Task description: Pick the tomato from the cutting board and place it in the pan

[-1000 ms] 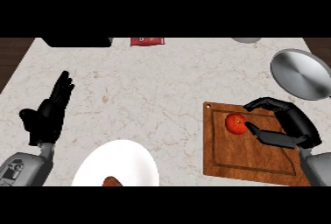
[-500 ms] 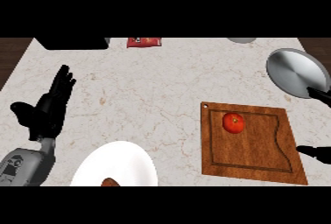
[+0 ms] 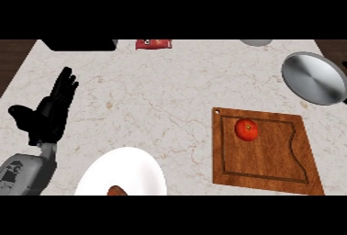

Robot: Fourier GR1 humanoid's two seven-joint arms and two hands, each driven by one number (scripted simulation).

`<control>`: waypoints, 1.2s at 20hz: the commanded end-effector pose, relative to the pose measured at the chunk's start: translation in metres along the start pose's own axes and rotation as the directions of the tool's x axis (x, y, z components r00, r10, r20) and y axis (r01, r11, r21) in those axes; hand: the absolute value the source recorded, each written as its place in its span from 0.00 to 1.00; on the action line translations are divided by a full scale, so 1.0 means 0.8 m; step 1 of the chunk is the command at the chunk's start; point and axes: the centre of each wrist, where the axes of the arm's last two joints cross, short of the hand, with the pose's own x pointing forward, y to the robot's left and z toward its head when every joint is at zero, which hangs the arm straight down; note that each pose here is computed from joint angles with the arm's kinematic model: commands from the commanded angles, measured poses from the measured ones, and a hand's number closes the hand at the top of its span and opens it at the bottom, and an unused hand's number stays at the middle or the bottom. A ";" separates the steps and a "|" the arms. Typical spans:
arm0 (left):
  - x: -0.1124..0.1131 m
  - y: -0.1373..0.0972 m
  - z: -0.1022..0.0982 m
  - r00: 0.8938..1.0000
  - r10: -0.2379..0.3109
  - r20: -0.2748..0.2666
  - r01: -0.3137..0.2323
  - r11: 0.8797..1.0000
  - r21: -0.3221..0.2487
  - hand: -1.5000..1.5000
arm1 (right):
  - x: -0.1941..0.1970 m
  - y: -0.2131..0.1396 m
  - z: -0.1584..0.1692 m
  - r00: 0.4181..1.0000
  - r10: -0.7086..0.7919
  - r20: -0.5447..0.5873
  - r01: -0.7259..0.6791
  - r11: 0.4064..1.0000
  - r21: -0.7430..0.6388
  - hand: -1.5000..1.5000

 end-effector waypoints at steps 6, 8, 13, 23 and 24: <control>0.019 -0.013 -0.001 1.000 -0.001 0.001 0.001 1.000 -0.011 0.50 | 0.076 0.019 -0.031 0.997 0.076 -0.007 -0.076 0.997 0.020 0.00; -0.004 0.015 0.008 1.000 -0.002 0.010 0.002 1.000 -0.007 0.50 | 0.066 0.033 -0.049 1.000 0.018 0.008 -0.018 0.998 0.063 0.00; 0.012 0.004 0.011 1.000 -0.011 0.012 0.011 1.000 -0.018 0.50 | 0.090 0.047 -0.069 0.998 -0.036 0.054 0.027 0.988 0.150 0.00; 0.013 -0.007 0.006 1.000 -0.008 0.023 0.008 1.000 -0.014 0.50 | 0.095 0.084 -0.069 0.995 0.054 -0.086 -0.036 0.978 0.204 0.00; 0.023 -0.005 -0.011 1.000 -0.007 0.010 0.008 1.000 -0.015 0.50 | 0.087 0.108 -0.076 0.993 0.056 -0.103 -0.038 0.985 0.168 0.00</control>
